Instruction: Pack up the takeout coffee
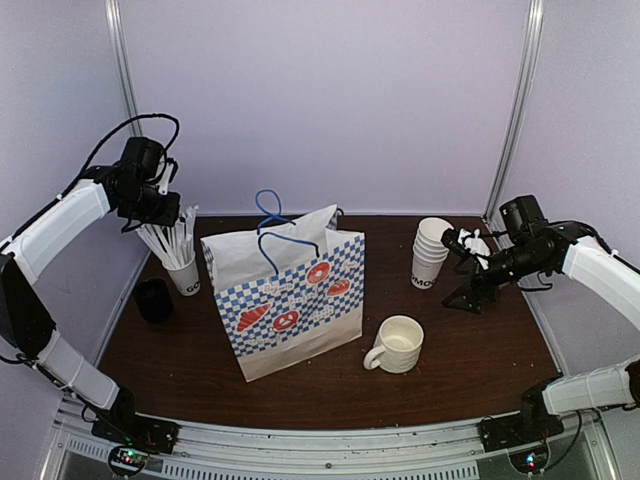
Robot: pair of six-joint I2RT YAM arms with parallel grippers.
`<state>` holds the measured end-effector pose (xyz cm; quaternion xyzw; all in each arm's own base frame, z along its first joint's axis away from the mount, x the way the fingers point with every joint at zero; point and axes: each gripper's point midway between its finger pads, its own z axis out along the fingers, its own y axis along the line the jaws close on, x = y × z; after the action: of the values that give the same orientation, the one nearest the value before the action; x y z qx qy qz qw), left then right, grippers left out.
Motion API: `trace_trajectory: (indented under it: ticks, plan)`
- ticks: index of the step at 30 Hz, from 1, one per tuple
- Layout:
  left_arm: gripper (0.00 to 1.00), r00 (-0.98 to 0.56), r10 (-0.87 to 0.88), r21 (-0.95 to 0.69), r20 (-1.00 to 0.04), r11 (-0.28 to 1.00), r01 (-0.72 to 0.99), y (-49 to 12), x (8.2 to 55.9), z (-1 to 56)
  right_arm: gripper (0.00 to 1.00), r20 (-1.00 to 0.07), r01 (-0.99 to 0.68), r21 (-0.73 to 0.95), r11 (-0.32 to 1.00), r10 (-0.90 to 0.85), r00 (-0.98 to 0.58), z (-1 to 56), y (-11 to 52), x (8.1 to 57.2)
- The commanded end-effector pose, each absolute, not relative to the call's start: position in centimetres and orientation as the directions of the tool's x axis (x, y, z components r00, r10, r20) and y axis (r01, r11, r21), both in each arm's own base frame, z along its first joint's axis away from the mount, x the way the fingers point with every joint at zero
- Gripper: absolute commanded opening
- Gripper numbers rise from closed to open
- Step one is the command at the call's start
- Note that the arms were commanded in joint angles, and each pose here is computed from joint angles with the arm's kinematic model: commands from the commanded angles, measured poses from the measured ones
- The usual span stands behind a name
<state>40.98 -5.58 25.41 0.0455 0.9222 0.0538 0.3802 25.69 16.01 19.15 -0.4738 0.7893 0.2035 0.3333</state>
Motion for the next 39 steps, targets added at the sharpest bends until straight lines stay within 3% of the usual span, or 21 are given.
trace_trajectory:
  ticks: [1, 7, 25, 28, 39]
  plan:
    - [0.37, -0.646, 0.116, 0.135, -0.754, 0.991, 0.02, -4.9, 40.9, 28.9, 0.99, -0.711, -0.884, 0.011, 0.468, -0.618, -0.336, 18.9, 15.8, 25.6]
    - [0.43, -0.688, 0.12, 0.114, -0.716, 0.992, 0.054, -5.6, 41.2, 27.1, 1.0, -0.71, -0.884, 0.012, 0.467, -0.618, -0.337, 18.8, 15.8, 25.5]
    - [0.4, -0.723, 0.117, 0.101, -0.681, 0.993, 0.066, -5.5, 42.3, 24.5, 0.99, -0.707, -0.885, 0.014, 0.466, -0.621, -0.338, 18.7, 15.8, 25.5]
    - [0.36, -0.724, 0.115, 0.095, -0.68, 0.993, 0.069, -5.5, 42.4, 24.4, 0.99, -0.706, -0.885, 0.015, 0.466, -0.622, -0.339, 18.7, 15.7, 25.6]
    - [0.06, -0.716, 0.121, 0.097, -0.688, 0.993, 0.075, -5.4, 41.8, 25.3, 0.99, -0.703, -0.886, 0.018, 0.464, -0.624, -0.341, 18.5, 15.8, 25.6]
